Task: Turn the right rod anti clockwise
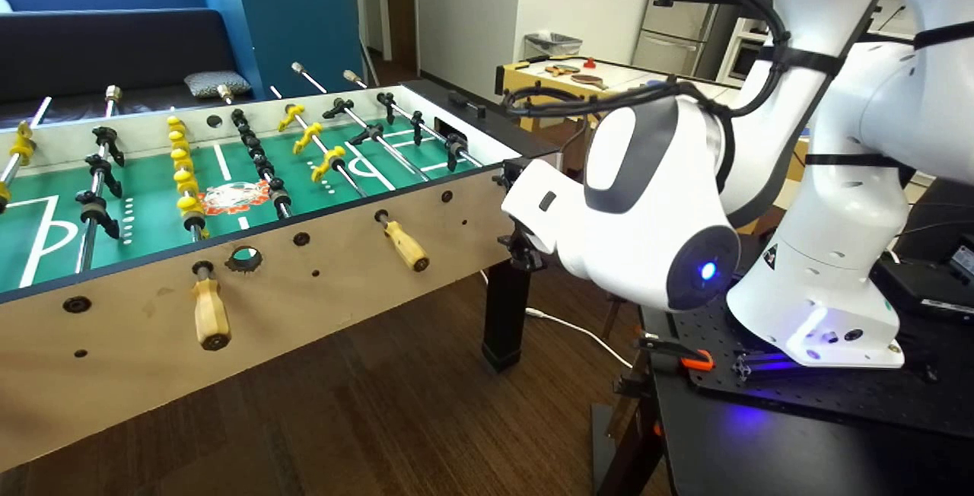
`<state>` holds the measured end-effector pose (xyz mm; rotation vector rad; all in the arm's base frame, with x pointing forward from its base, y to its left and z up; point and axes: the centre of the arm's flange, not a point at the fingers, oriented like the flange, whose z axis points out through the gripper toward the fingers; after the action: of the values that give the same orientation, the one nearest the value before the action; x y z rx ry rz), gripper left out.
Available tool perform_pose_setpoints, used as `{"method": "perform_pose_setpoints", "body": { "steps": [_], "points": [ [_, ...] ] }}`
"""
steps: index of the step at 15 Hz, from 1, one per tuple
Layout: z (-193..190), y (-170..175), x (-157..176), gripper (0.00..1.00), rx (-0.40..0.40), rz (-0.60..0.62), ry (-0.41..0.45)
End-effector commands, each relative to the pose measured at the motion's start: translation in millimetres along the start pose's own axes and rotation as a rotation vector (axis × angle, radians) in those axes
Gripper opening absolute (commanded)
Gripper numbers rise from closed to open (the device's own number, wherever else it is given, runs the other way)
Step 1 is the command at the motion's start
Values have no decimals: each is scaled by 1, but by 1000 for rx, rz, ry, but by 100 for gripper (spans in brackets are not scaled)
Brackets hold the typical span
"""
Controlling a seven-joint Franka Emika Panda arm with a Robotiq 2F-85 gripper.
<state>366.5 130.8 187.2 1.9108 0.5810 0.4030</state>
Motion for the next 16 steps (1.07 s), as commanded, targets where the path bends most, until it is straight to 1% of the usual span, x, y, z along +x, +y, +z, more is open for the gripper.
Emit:
{"method": "perform_pose_setpoints", "body": {
  "steps": [1,5,7,8,9,11,13,14,16],
  "points": [
    [16,-61,7,100,-55,193,-10],
    [22,-94,-2,100,-5,419,-68],
    [27,-107,-8,100,-16,533,-80],
    [27,-109,-9,100,-40,572,-70],
    [22,-98,-13,100,8,497,-82],
    [25,-106,-13,100,-7,543,-87],
    [25,-106,-11,100,-7,551,-86],
    [27,-108,-8,100,10,586,-77],
    [32,-114,-6,100,61,696,-68]
  ]
}}
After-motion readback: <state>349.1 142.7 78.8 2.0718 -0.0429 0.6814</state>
